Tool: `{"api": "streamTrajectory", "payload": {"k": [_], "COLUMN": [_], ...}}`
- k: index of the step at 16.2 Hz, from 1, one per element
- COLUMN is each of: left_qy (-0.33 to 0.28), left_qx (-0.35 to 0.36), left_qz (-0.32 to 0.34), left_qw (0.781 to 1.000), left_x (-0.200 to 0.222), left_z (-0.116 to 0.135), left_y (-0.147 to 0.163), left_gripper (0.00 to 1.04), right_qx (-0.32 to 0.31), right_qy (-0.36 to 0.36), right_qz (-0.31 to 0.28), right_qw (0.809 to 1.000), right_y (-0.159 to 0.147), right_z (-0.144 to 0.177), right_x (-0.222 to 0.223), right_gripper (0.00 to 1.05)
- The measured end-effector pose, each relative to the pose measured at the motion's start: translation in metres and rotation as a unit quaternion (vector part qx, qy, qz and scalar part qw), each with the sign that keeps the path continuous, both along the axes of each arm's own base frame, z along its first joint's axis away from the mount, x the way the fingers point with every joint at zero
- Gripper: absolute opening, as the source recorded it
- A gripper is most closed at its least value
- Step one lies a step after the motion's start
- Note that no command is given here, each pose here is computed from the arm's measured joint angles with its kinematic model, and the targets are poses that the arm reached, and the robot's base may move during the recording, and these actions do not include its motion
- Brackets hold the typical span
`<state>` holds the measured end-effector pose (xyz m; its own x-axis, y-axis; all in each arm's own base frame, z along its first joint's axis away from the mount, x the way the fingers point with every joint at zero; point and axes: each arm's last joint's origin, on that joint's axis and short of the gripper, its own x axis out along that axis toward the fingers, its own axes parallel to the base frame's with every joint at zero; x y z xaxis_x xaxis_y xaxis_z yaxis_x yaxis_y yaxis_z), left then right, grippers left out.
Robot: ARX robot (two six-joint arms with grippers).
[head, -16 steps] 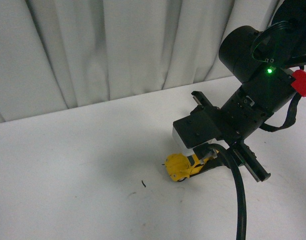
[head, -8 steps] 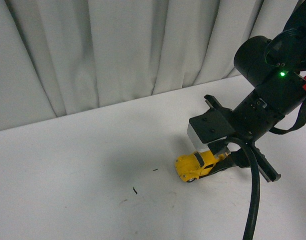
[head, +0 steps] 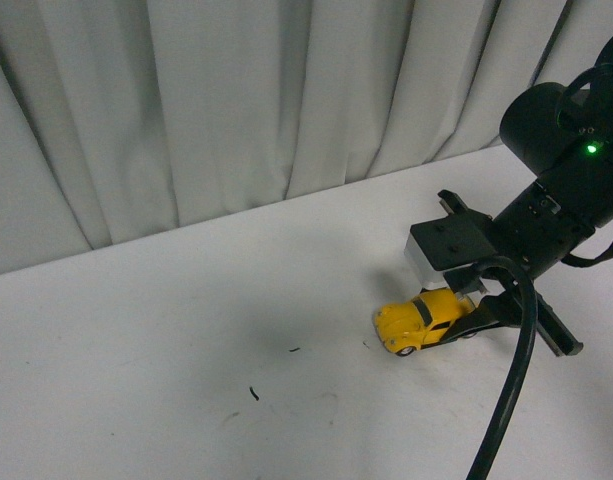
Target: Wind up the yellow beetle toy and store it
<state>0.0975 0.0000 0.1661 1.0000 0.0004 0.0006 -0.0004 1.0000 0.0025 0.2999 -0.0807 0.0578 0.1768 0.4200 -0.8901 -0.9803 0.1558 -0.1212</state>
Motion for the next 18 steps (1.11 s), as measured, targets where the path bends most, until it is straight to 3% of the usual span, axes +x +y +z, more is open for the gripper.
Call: {"api": "streamTrajectory", "payload": {"k": [4,13,16,18], "left_qy": [0.0,0.0,0.0,0.0], "left_qx": [0.0,0.0,0.0,0.0], "left_qz": [0.0,0.0,0.0,0.0], "left_qw": [1.0,1.0,1.0,1.0], "left_x": [0.0,0.0,0.0,0.0], "left_z": [0.0,0.0,0.0,0.0], "left_y": [0.0,0.0,0.0,0.0], "left_gripper": [0.98,0.98,0.98,0.98], "right_qx": [-0.012,-0.02,-0.027,-0.027], "right_qy": [0.019,0.031,0.047,0.049], "right_qz": [-0.035,-0.056,-0.056,-0.059], "right_qw": [0.999,0.998,0.997,0.997], "right_y": [-0.019,-0.03,-0.027,-0.027], "right_z": [0.004,0.007,0.002,0.003], "right_x": [-0.013,-0.024,-0.027,-0.027], "right_gripper": [0.42,0.44,0.81,1.0]}}
